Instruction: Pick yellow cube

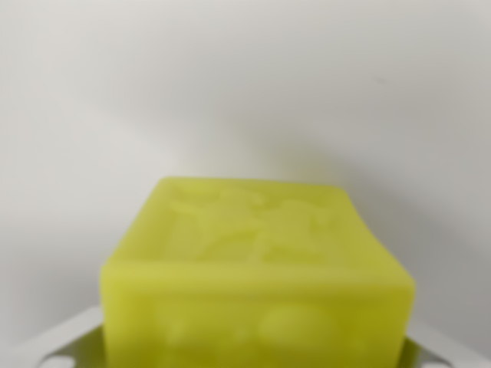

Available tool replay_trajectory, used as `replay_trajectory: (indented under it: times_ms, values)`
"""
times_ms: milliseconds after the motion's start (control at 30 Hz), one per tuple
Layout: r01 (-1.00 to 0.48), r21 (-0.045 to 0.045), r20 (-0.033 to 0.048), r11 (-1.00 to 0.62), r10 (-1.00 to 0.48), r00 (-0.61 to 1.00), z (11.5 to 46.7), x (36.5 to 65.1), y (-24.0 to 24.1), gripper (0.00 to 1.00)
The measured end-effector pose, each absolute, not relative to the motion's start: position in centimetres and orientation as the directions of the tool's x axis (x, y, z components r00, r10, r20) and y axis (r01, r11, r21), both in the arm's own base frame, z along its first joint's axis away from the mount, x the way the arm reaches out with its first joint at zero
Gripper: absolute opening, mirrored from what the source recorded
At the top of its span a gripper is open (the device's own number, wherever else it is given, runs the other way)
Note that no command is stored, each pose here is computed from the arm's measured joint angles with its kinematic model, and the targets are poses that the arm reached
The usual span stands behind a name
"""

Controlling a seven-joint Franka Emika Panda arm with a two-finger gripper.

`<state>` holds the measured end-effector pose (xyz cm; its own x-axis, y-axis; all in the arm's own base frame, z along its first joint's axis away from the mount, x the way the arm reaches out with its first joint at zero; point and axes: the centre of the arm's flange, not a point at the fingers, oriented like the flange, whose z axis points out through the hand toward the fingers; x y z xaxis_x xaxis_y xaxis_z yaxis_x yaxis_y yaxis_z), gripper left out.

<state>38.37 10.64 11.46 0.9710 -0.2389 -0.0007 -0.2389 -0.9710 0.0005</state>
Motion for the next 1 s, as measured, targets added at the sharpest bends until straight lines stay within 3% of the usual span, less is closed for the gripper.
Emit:
replay_trajectory:
  times_ms: [1000]
  values:
    - [-0.240,0.0001,-0.0007,-0.971,-0.240,0.971,18.1,38.4,10.6,0.00]
